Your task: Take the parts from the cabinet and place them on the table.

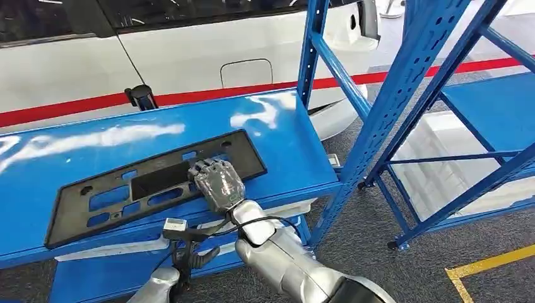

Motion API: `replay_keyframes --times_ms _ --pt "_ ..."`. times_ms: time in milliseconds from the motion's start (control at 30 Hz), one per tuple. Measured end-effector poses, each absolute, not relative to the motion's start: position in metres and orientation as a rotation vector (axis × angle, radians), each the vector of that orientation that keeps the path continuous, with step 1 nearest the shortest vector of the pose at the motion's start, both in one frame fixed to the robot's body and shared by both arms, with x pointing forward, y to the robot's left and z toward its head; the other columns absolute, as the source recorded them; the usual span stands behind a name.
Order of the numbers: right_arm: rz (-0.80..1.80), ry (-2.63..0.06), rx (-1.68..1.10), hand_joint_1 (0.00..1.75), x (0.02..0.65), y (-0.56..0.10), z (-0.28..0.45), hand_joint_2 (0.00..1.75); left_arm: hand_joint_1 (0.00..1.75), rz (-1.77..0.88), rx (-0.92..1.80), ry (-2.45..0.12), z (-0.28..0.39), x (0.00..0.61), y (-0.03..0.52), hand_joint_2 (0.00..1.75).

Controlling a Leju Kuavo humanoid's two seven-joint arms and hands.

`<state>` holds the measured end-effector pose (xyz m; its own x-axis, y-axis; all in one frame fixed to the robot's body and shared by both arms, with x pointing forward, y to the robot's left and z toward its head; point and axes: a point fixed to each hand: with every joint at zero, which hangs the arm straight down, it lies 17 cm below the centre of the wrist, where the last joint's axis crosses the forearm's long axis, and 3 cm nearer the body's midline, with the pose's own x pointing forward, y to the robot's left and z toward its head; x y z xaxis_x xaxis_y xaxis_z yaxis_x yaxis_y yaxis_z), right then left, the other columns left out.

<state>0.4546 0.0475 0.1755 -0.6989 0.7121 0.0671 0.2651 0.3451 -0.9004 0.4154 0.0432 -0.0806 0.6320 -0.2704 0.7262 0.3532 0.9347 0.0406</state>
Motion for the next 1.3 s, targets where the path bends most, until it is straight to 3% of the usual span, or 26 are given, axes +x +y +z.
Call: replay_keyframes --times_ms 367,1300 --pt "0.986 -2.407 -0.972 1.75 0.441 0.017 0.284 1.75 0.00 -0.295 -0.112 -0.783 -0.085 0.413 0.049 1.75" --pt "0.838 -2.527 -0.923 1.75 0.408 0.023 0.327 1.75 0.00 -0.229 -0.091 -0.777 -0.096 0.410 0.066 1.75"
